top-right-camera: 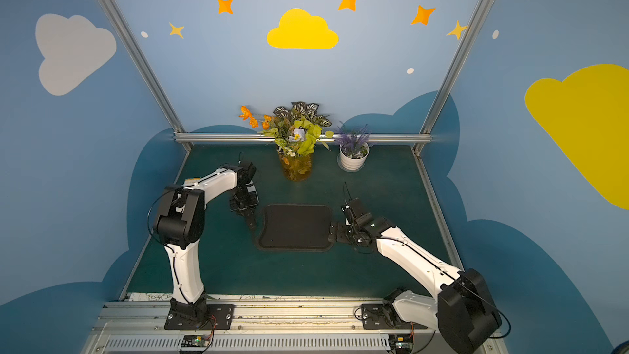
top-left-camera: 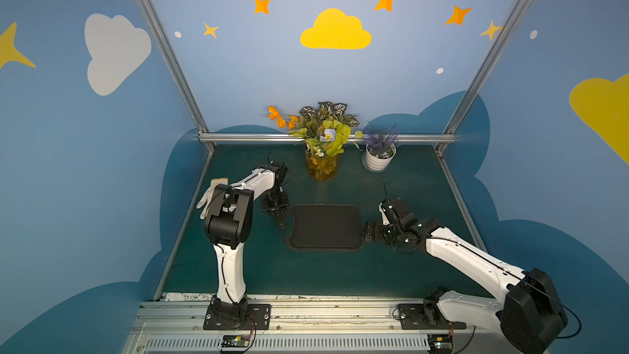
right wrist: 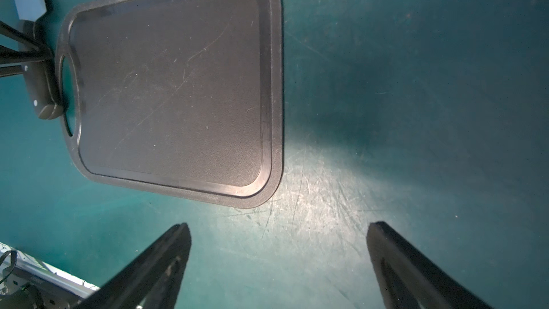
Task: Align the knife with the edge of the cutting board
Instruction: Pick up the knife at the center of the board.
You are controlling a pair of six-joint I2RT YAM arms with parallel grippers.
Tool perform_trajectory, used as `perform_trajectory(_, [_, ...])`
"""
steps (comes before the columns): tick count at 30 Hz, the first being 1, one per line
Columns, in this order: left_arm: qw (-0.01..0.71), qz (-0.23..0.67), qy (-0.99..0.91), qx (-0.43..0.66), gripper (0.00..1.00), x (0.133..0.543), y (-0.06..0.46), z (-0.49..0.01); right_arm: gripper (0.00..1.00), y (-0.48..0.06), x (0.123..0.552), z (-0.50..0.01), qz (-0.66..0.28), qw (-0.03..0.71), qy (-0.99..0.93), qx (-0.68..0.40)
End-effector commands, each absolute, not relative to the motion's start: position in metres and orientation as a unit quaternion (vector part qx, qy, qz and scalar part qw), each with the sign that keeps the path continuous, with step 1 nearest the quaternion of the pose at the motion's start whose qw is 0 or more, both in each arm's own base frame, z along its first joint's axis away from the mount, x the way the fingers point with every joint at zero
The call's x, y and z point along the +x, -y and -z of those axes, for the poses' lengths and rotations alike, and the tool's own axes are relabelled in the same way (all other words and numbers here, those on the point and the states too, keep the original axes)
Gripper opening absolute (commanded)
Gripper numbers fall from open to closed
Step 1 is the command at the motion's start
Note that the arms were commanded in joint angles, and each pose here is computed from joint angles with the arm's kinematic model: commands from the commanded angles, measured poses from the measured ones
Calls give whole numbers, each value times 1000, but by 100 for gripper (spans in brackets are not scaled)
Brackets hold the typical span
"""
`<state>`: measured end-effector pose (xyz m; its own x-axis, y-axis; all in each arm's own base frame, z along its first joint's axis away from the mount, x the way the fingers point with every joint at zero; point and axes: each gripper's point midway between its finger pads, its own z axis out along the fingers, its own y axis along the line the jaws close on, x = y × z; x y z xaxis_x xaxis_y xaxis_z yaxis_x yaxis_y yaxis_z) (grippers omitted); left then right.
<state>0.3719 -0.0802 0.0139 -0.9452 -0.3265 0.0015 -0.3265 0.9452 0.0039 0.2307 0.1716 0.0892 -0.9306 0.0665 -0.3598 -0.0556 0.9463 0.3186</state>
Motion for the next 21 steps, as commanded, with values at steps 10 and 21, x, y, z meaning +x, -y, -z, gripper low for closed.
perform_trajectory(10, [39, 44, 985, 165, 49, 359, 58, 14, 98, -167, 229, -96, -161, 190, -969, 0])
perform_trajectory(21, [53, 39, 985, 163, 33, 358, 60, 15, 98, -159, 227, -104, -160, 200, -967, 5])
